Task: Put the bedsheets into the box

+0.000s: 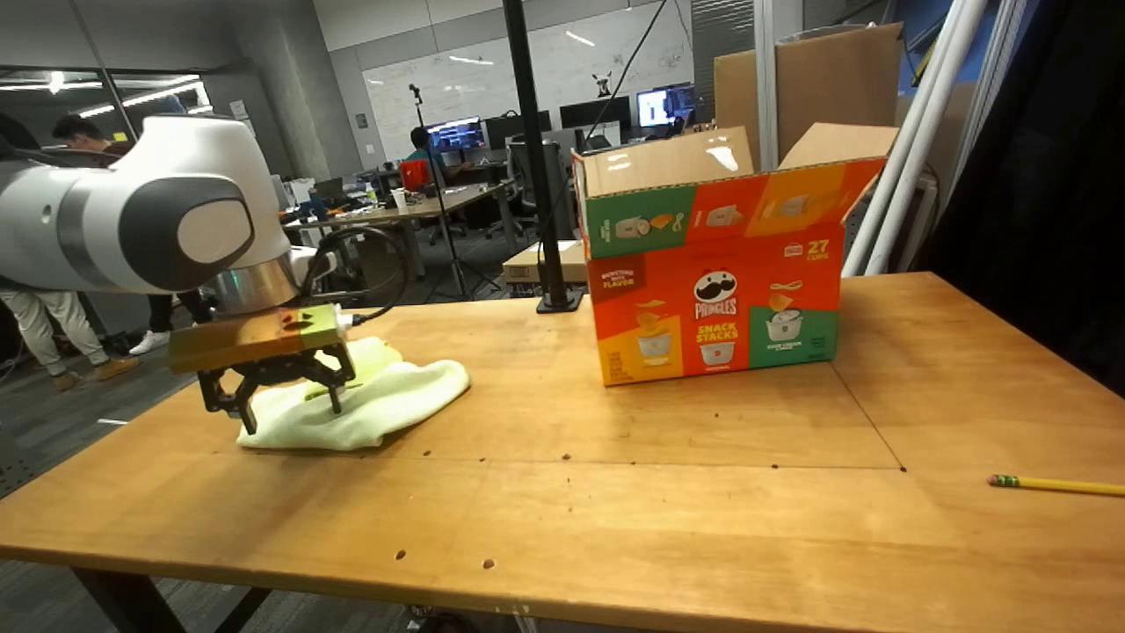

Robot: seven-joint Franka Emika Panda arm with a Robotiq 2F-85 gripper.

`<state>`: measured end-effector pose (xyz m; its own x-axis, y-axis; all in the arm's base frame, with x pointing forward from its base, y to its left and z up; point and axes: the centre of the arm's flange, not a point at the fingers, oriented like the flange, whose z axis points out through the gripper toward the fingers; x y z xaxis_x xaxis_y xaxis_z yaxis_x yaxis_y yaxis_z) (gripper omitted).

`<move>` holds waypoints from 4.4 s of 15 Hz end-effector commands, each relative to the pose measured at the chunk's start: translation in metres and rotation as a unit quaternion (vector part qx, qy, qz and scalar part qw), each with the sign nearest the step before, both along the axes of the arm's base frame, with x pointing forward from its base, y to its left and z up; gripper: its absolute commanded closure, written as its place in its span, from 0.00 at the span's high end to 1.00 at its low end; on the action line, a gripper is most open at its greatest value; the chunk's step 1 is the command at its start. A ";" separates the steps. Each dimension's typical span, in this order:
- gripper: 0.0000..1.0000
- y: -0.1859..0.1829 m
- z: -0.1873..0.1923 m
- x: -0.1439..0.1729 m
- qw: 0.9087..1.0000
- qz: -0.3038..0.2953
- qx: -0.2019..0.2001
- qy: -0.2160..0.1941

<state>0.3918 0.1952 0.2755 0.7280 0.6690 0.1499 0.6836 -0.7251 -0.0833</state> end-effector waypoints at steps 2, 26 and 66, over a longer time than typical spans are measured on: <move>1.00 -0.009 -0.027 0.002 1.000 0.007 0.014 0.005; 0.00 -0.035 0.138 0.023 0.986 -0.003 -0.013 -0.168; 0.55 -0.303 0.264 0.044 0.873 -0.314 -0.082 -0.363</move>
<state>0.4237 -0.1192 0.5538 0.7102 0.2335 0.6642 -0.0220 -0.9355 0.3525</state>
